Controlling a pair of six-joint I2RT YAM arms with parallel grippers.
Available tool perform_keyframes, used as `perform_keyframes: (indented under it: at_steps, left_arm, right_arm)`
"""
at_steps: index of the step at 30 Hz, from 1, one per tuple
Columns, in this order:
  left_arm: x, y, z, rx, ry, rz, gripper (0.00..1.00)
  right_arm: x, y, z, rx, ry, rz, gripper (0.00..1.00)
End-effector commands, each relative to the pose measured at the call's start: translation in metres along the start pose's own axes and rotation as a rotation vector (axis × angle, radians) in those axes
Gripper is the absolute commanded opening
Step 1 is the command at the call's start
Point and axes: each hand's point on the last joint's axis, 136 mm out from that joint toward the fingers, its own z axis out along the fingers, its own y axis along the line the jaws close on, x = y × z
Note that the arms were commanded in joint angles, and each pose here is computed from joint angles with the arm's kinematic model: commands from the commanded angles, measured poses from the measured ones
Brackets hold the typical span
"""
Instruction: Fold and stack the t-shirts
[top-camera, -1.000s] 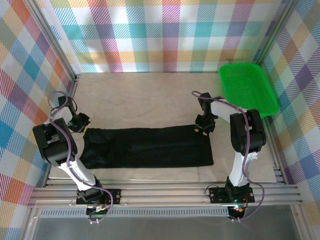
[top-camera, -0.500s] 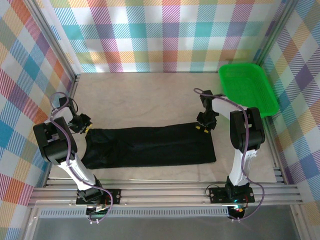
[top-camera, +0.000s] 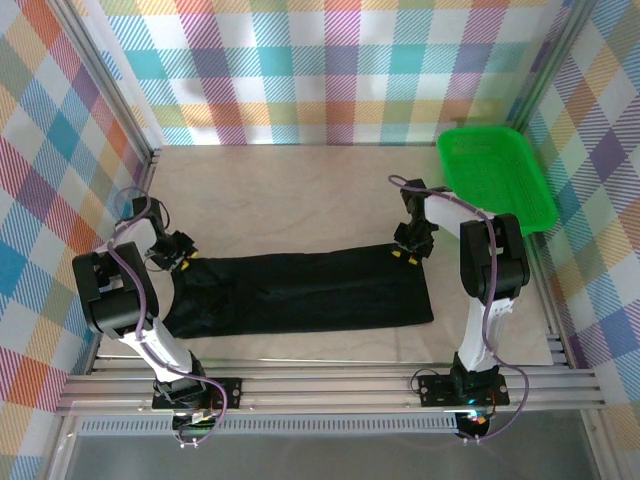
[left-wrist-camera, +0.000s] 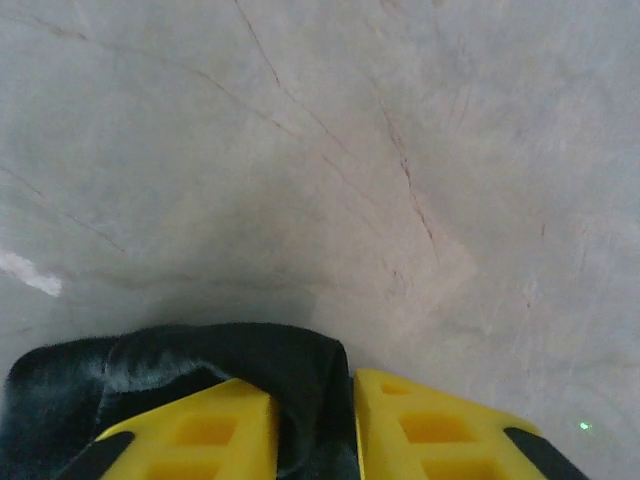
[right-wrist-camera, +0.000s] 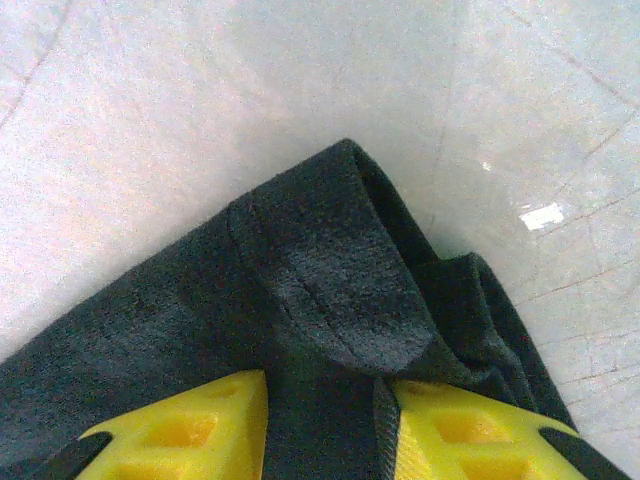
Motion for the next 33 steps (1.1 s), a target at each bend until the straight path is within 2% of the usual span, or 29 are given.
perform_keyframes:
  at_steps: [1, 5, 9, 18, 20, 22, 25, 33]
  left_arm:
    - [-0.002, 0.003, -0.001, -0.025, -0.009, 0.001, 0.14]
    - [-0.013, 0.005, -0.008, -0.062, -0.041, 0.014, 0.03]
    - [-0.020, 0.007, -0.014, -0.074, -0.067, 0.016, 0.03]
    - [-0.029, 0.006, -0.004, -0.040, -0.053, -0.006, 0.09]
    - [-0.031, 0.005, -0.003, -0.028, -0.055, -0.009, 0.24]
    - [-0.033, 0.005, -0.003, -0.025, -0.059, -0.011, 0.31]
    - [-0.038, 0.008, -0.001, -0.026, -0.059, -0.021, 0.30]
    - [-0.042, 0.004, 0.005, 0.004, -0.046, -0.025, 0.20]
  right_arm:
    - [-0.004, -0.005, 0.004, 0.029, 0.005, -0.002, 0.35]
    - [-0.009, -0.010, 0.005, 0.041, 0.000, 0.005, 0.34]
    - [-0.016, -0.015, 0.006, 0.054, 0.000, 0.010, 0.34]
    - [-0.027, -0.010, 0.006, 0.050, -0.001, 0.005, 0.33]
    - [-0.028, -0.010, 0.006, 0.051, 0.001, 0.003, 0.33]
    - [-0.029, -0.010, 0.007, 0.054, 0.003, 0.002, 0.33]
    - [-0.031, -0.010, 0.007, 0.053, 0.003, 0.001, 0.33]
    - [-0.034, -0.006, 0.008, 0.046, 0.007, 0.000, 0.33]
